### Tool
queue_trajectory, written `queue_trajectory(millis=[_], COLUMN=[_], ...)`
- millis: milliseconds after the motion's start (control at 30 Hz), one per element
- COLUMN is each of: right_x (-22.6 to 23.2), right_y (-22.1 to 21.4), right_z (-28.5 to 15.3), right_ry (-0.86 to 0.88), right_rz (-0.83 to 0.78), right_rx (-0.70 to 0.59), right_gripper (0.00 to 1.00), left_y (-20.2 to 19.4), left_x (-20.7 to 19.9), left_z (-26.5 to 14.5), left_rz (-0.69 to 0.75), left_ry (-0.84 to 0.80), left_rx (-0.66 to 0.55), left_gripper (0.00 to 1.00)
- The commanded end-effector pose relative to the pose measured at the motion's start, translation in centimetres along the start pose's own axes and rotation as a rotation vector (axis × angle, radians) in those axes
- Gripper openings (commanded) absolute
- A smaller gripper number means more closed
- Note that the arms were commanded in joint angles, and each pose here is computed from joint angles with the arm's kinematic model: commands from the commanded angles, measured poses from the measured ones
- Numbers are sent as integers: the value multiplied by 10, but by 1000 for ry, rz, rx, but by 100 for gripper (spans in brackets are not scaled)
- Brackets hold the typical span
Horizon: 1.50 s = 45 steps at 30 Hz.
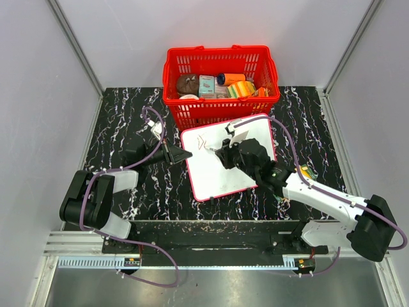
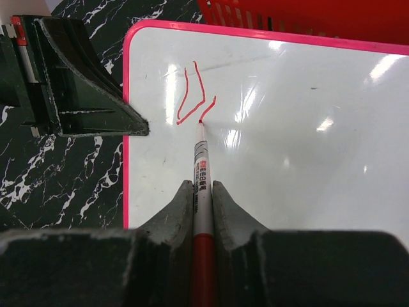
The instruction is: Write a sentence on the whiteboard
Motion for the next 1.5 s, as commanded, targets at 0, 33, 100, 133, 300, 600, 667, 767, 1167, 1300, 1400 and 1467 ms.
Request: queue_trajectory(millis=[0, 33, 100, 133, 300, 600, 667, 767, 1167, 1300, 1400, 1467], right_x=[0, 0, -4, -4, 0, 5, 5, 5, 5, 5, 4, 3], right_y=[-5, -4, -9, -9, -2, 10, 12, 12, 20, 20, 22, 24], right_z=[-6, -6, -8, -8, -7, -2, -2, 0, 6, 8, 8, 7], right_ry=[5, 6, -11, -11, -5, 3, 0, -6, -35, -48, -61, -72], right_rz=[9, 11, 1, 1, 1, -6, -6, -15, -31, -33, -34, -38], right_rx=[19, 18, 44, 42, 16, -31, -37, -37, -65, -67, -75, -84], right_gripper=[0, 0, 0, 0, 0, 0, 0, 0, 0, 0, 0, 0], left_y=[6, 6, 6, 6, 5, 6, 5, 6, 5, 6, 5, 5], left_x=[1, 1, 1, 1, 1, 0, 0, 0, 0, -1, -1, -1], left_z=[5, 5, 5, 5, 5, 5, 5, 5, 5, 5, 5, 5], left_rz=[180, 180, 179, 179, 178, 181, 179, 181, 181, 182, 182, 183], left_ry=[-9, -9, -9, -9, -12, -10, -12, -10, -10, -13, -12, -13], left_rx=[-15, -15, -15, -15, -13, -13, -12, -13, -12, -12, -10, -11], left_gripper=[0, 0, 0, 0, 0, 0, 0, 0, 0, 0, 0, 0])
Point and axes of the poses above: each gripper's point midway between its finger pads, its own z axis out along the fingers, its own x axis along the line the jaws close on, y = z × x, the point moved 8 cm from there along -z, back along the fingers, and after that the axes turned 13 degrees about z, right-handed, at the moved point
